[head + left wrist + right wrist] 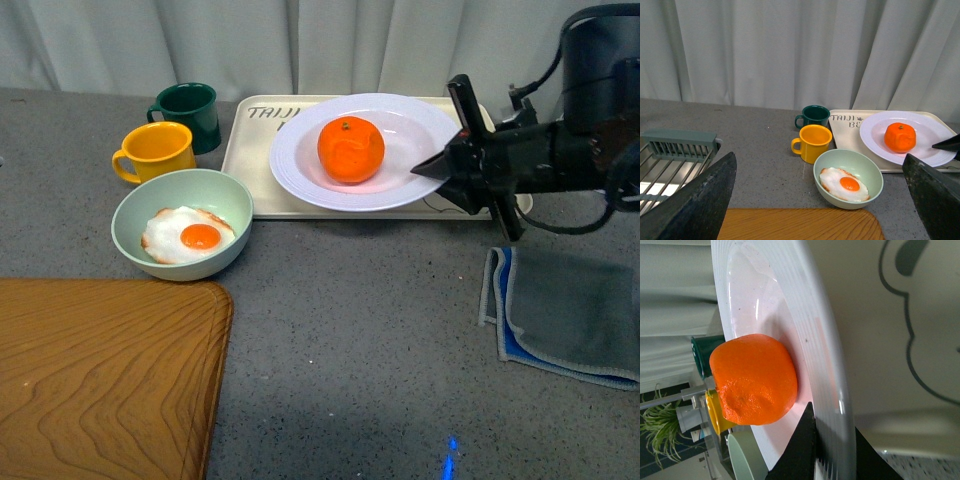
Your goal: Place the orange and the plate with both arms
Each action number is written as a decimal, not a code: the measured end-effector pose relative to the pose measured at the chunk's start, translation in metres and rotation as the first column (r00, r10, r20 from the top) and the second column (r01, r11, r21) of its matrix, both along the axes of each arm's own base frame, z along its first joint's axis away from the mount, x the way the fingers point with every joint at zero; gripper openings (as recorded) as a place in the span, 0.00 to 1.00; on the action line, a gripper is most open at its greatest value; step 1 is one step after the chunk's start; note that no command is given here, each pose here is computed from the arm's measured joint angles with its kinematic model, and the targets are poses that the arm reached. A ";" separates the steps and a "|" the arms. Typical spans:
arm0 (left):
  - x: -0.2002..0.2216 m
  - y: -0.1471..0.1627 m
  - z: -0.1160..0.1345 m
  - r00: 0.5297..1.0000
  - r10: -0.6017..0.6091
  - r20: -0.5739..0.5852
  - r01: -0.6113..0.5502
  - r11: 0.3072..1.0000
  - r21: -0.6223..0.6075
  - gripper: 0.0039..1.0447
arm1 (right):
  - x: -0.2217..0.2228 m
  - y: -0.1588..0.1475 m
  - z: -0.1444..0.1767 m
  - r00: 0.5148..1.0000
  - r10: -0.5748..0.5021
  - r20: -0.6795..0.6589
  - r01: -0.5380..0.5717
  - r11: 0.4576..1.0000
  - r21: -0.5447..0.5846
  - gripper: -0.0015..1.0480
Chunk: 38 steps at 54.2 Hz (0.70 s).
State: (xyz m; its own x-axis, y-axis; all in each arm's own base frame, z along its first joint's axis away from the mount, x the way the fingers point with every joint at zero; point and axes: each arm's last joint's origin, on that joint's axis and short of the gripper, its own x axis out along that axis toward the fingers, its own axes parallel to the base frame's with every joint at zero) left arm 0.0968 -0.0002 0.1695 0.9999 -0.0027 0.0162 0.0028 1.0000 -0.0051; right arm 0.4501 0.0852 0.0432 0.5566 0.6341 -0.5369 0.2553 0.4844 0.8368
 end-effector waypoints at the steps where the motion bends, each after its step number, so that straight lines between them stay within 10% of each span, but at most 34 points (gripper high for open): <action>1: 0.000 0.000 0.000 1.000 0.000 0.000 0.000 1.000 0.000 0.94 | 0.004 0.001 0.000 1.000 0.001 -0.002 -0.001 1.000 -0.007 0.04; 24: 0.000 0.000 0.000 1.000 0.000 0.000 0.000 1.000 0.000 0.94 | 0.017 -0.001 0.012 0.996 0.043 0.078 -0.017 0.954 -0.299 0.54; 34: 0.000 0.000 0.000 1.000 0.000 0.000 0.000 1.000 0.000 0.94 | -0.023 -0.010 0.048 0.933 0.222 0.282 -0.002 0.789 -0.614 0.91; 38: 0.000 0.000 0.000 1.000 -0.001 0.000 0.001 1.000 0.000 0.94 | -0.057 -0.013 0.067 0.779 0.221 0.587 0.373 0.589 -0.716 0.76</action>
